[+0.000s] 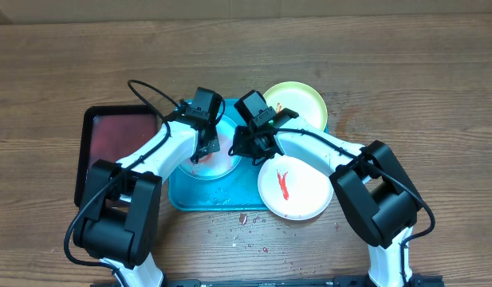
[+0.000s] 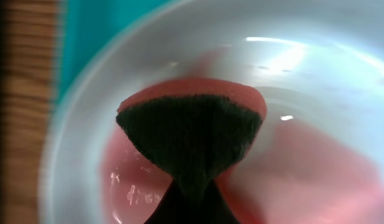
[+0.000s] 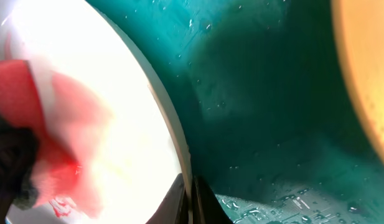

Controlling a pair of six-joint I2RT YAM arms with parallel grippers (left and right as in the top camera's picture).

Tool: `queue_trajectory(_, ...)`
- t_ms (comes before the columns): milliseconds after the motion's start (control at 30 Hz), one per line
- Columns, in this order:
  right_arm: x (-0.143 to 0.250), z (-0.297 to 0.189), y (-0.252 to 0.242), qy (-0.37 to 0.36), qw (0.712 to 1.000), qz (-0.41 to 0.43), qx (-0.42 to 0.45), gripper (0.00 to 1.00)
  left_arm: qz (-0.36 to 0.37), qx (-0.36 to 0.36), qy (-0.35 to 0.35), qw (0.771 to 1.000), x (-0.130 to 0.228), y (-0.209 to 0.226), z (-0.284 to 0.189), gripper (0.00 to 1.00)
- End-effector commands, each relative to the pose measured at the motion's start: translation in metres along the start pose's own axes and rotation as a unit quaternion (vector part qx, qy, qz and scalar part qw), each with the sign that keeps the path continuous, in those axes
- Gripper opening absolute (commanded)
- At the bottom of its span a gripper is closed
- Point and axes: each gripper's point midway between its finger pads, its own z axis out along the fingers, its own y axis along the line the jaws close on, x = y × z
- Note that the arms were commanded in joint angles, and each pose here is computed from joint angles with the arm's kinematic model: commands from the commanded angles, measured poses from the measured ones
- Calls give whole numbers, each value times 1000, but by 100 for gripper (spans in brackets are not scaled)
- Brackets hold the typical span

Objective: Clean dirty plates on tray and stack at the side
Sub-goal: 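Scrub the white plate with the sponge in the left gripper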

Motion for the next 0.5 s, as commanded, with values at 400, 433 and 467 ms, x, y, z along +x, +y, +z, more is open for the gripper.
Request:
queue_trajectory(400, 1, 3, -3, 6, 1000, 0, 7, 4, 312, 392, 131, 856, 92, -91, -42, 4)
queue_trajectory(433, 1, 3, -3, 6, 1000, 0, 7, 4, 299, 369, 120, 872, 83, -89, -35, 4)
queue_trajectory(467, 1, 3, -3, 6, 1000, 0, 7, 4, 283, 344, 108, 889, 73, -87, -27, 4)
